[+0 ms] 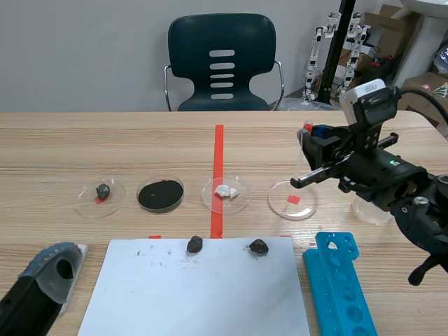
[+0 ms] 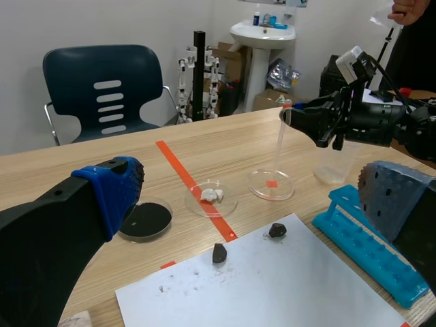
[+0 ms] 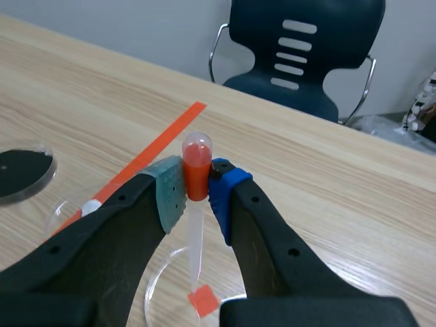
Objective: Draw acid from the petri dish
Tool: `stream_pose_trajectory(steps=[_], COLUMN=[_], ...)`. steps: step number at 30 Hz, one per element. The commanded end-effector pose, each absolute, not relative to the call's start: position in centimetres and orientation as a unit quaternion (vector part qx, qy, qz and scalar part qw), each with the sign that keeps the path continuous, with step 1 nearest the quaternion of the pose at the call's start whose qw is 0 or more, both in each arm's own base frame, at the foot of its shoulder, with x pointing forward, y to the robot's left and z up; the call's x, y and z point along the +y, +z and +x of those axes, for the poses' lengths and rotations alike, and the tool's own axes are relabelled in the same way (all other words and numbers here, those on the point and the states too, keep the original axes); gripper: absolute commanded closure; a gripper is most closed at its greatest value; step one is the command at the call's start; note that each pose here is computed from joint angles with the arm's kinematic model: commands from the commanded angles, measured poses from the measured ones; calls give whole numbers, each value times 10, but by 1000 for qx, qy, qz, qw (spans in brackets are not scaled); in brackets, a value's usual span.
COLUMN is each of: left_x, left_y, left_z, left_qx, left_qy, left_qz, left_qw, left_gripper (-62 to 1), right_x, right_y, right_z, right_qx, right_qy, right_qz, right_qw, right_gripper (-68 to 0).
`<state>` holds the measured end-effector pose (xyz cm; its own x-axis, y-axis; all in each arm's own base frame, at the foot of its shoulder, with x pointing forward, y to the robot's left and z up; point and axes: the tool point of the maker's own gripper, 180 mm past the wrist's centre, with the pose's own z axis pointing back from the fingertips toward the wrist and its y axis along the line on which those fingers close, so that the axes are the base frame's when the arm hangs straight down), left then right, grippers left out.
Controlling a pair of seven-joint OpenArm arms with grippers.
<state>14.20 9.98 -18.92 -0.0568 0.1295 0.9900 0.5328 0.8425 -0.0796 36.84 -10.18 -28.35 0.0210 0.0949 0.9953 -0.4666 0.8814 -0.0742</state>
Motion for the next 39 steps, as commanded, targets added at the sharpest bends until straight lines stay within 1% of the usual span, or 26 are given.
stream_pose_trajectory(steps=[1, 24, 39], left_x=[99, 99, 99], left_y=[-181, -181, -181], left_z=[142, 142, 142], left_qx=[-719, -719, -719], left_qy=[-150, -150, -150], left_qz=[-238, -238, -238], left_qw=[636, 636, 636], left_gripper=[-623, -623, -623], right_x=[-98, -102, -105], right_y=[-270, -286, -293], right_z=[373, 371, 370], right_qx=[-687, -667, -676], right_qy=[199, 196, 190], right_qz=[146, 138, 131], right_qw=[683, 705, 700], right_gripper=[-93, -93, -93])
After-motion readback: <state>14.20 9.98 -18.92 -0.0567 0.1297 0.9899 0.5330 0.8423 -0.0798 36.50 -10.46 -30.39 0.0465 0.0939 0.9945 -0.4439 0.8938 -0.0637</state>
